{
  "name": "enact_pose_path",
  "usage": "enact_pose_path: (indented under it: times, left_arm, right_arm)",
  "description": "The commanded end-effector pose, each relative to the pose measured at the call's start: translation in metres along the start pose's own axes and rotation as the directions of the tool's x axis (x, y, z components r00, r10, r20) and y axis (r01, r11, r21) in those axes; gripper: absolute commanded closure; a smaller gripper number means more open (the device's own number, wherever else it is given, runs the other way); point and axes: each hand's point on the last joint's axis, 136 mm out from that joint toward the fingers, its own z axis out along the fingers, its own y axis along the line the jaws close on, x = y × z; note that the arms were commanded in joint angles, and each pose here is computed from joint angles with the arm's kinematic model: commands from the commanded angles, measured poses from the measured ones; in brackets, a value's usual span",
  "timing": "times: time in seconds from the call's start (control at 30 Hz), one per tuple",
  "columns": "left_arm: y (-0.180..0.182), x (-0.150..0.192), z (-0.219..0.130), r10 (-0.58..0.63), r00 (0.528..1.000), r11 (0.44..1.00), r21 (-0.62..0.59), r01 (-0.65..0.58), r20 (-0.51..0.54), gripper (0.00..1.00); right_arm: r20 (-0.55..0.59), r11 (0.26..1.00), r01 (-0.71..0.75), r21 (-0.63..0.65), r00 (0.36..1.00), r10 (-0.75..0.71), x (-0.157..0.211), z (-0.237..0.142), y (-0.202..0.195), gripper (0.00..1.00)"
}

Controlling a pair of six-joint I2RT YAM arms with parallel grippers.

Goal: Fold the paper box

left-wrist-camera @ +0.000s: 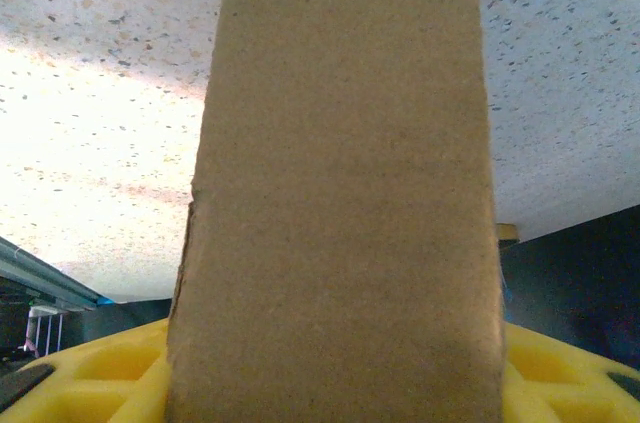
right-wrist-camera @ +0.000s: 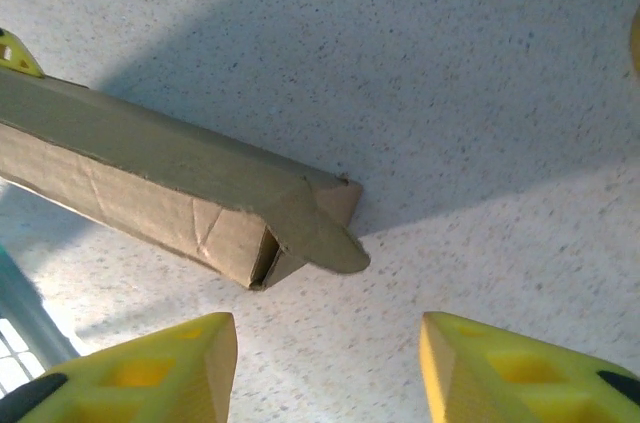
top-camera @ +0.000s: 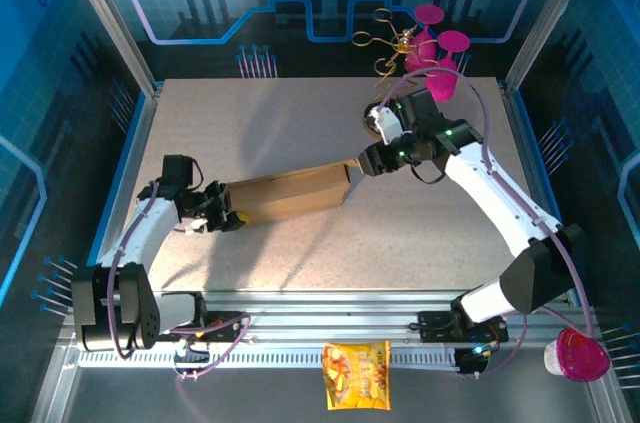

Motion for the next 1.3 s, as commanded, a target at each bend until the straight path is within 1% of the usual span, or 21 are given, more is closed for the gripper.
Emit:
enact_pose_path:
  times: [0.0,0.1,0.23,0.3,0.5,0.6,0.77,0.97,1.07,1.2,1.27]
  left_arm:
    - [0.001,-0.011,-0.001,-0.003,0.999,1.0,-0.026,0.005,0.051,0.77]
    - [0.0,-0.014,0.002,-0.01,0.999,0.999,-0.037,0.012,0.054,0.77]
    - [-0.004,-0.015,0.004,-0.012,0.998,0.999,-0.05,0.015,0.058,0.77]
    - [-0.006,-0.015,0.005,-0.01,0.998,0.998,-0.054,0.013,0.06,0.77]
    - [-0.01,-0.013,0.006,-0.002,0.998,0.998,-0.061,0.005,0.058,0.77]
    - [-0.011,-0.014,0.006,-0.003,0.998,0.998,-0.063,0.006,0.059,0.77]
    - [-0.012,-0.014,0.007,-0.002,0.998,0.998,-0.064,0.006,0.06,0.77]
    - [-0.013,-0.015,0.008,-0.005,0.998,0.998,-0.063,0.008,0.058,0.77]
    - [-0.014,-0.016,0.009,-0.007,0.998,0.998,-0.063,0.011,0.058,0.77]
    - [-0.014,-0.016,0.01,-0.01,0.998,0.998,-0.061,0.014,0.057,0.78]
    - [-0.014,-0.016,0.01,-0.011,0.998,0.998,-0.06,0.015,0.056,0.77]
  right_arm:
    - [-0.053,0.994,0.103,0.022,0.993,-0.102,0.0,0.006,0.004,0.45]
    - [-0.094,0.99,0.143,-0.009,0.985,-0.143,0.001,0.015,0.013,0.45]
    - [-0.135,0.989,0.145,0.01,0.981,-0.142,0.005,0.022,0.011,0.45]
    - [-0.15,0.989,0.149,0.017,0.978,-0.144,0.008,0.024,0.009,0.47]
    - [-0.16,0.99,0.135,0.031,0.979,-0.128,0.003,0.031,0.003,0.6]
    - [-0.163,0.991,0.133,0.03,0.979,-0.126,0.0,0.036,0.004,0.64]
    - [-0.167,0.991,0.132,0.032,0.978,-0.125,-0.003,0.04,0.003,0.74]
    - [-0.167,0.991,0.13,0.033,0.978,-0.123,-0.005,0.044,0.003,0.8]
    - [-0.162,0.991,0.129,0.03,0.979,-0.123,-0.006,0.044,0.004,0.87]
    - [-0.16,0.994,0.105,0.013,0.982,-0.102,-0.008,0.043,0.008,0.99]
    - [-0.157,0.996,0.087,0.006,0.984,-0.085,-0.008,0.043,0.011,1.0]
